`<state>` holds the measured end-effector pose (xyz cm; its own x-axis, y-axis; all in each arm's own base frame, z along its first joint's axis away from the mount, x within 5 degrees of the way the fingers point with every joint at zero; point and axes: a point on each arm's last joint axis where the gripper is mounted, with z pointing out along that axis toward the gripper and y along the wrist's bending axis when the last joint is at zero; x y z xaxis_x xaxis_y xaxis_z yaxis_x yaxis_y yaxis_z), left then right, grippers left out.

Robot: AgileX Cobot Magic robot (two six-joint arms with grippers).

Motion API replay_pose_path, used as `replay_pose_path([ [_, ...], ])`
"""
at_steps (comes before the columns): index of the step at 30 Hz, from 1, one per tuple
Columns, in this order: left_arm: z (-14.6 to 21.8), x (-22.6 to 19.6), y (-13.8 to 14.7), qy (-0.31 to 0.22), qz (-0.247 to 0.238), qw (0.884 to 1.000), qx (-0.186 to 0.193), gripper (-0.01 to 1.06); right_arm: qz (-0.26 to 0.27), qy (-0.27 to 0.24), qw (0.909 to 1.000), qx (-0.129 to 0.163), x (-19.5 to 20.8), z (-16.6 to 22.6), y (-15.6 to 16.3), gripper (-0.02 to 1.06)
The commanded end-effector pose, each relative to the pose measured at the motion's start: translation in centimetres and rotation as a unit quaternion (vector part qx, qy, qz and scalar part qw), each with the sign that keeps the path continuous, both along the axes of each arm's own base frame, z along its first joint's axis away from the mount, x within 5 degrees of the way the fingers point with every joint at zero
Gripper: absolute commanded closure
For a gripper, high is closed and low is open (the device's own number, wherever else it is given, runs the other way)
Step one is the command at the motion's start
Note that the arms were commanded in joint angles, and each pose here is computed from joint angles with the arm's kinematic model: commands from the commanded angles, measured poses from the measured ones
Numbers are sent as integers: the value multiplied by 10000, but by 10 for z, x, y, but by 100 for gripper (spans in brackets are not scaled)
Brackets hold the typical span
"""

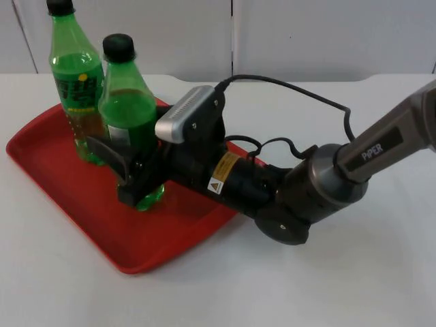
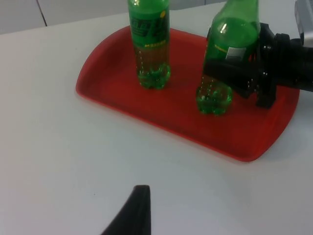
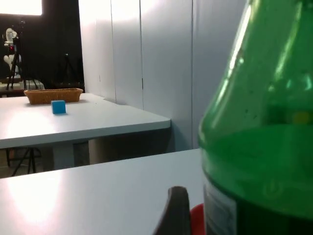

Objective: Place the bottle upright on the tray.

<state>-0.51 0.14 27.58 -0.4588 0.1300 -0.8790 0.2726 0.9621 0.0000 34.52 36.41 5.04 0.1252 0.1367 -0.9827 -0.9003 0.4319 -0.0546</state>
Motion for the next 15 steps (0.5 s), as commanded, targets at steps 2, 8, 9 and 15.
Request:
replay_pose_path([
  [2, -1, 1, 1, -27, -5, 10000, 31, 0, 27, -24, 10000, 3, 1, 1, -1, 32],
  [8, -1, 1, 1, -27, -5, 10000, 31, 0, 19, -66, 10000, -17, 1, 1, -1, -1],
  [9, -1, 1, 1, -27, -5, 10000, 31, 0, -8, -118, 9999, -56, 1, 0, -3, -1],
  [15, -1, 1, 1, -27, -5, 10000, 31, 0, -359, -165, 9981, -472, 0, -15, -24, -1],
])
